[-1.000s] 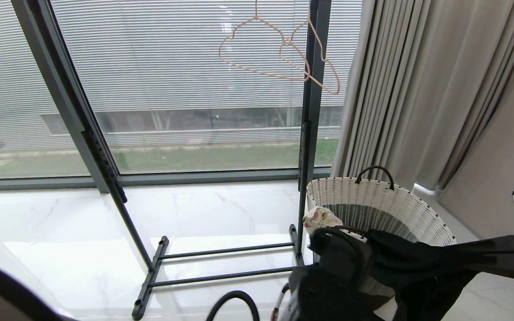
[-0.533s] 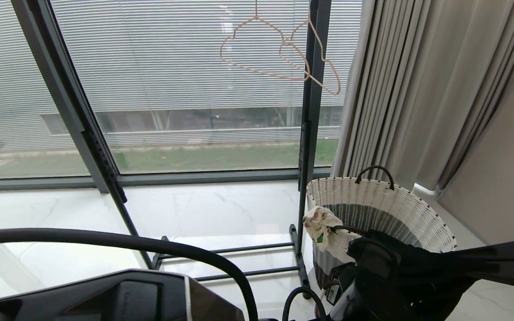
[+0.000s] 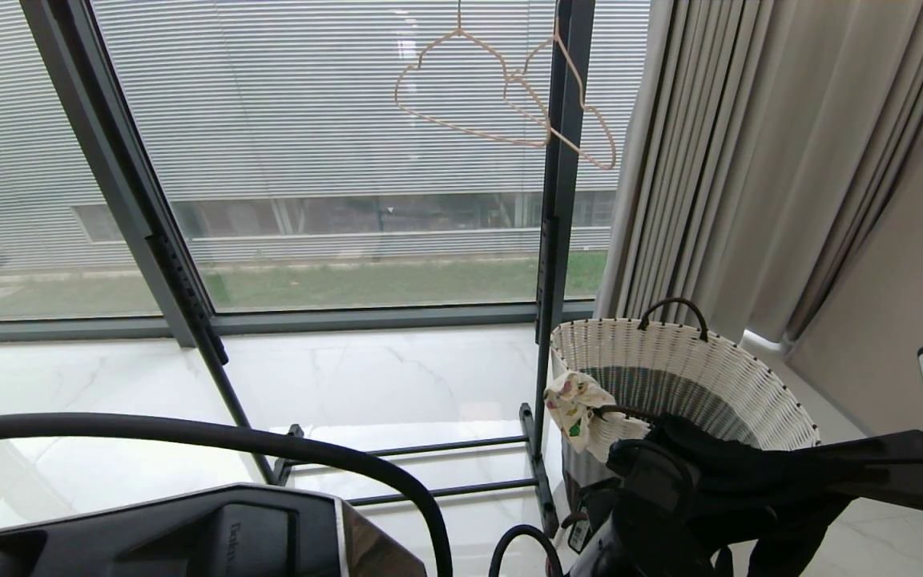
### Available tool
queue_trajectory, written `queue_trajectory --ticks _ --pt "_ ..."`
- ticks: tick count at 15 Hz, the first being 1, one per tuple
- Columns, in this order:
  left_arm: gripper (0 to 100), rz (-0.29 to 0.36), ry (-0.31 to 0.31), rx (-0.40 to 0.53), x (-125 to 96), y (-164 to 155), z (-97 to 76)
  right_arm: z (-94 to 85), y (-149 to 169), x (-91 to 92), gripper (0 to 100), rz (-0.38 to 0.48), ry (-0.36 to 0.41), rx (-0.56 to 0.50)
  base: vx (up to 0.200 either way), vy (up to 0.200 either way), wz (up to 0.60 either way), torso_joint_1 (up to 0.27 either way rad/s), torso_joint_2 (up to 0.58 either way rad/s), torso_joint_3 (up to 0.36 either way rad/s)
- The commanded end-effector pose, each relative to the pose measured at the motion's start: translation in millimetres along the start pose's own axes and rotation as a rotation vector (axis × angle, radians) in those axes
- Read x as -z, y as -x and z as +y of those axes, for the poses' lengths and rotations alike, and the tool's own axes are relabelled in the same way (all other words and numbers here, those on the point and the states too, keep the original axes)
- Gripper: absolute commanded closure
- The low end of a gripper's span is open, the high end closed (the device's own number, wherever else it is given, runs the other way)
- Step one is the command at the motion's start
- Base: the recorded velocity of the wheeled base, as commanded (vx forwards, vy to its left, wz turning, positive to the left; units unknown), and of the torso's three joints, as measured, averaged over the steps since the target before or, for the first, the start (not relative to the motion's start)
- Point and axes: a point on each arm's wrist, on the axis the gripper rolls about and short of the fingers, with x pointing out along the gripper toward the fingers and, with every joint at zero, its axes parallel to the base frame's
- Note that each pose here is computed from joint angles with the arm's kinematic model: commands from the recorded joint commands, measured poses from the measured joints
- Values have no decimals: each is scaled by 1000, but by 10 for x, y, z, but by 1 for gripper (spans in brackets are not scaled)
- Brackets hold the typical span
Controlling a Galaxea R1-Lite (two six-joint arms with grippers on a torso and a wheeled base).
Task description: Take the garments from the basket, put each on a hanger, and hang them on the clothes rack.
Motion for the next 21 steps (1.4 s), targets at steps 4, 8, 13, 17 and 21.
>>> queue_trajectory --ticks 4,8,13,17,21 --pt "0 -106 5 -5 -91 132 132 -10 -41 -5 100 9 3 -9 0 0 0 0 0 0" --pt "0 -90 -27 -50 16 -195 228 49 -31 -46 100 -14 42 -40 0 0 0 0 0 0" --pt "100 -69 -88 -60 117 -322 241 72 -24 -59 100 -23 53 -50 0 0 0 0 0 0" --pt "100 -70 -86 -64 119 -326 241 75 -7 -58 100 -28 53 -47 0 0 0 0 0 0" --pt "100 -130 -124 -142 220 -443 248 51 -13 -36 100 -15 17 -32 0 0 0 0 0 0"
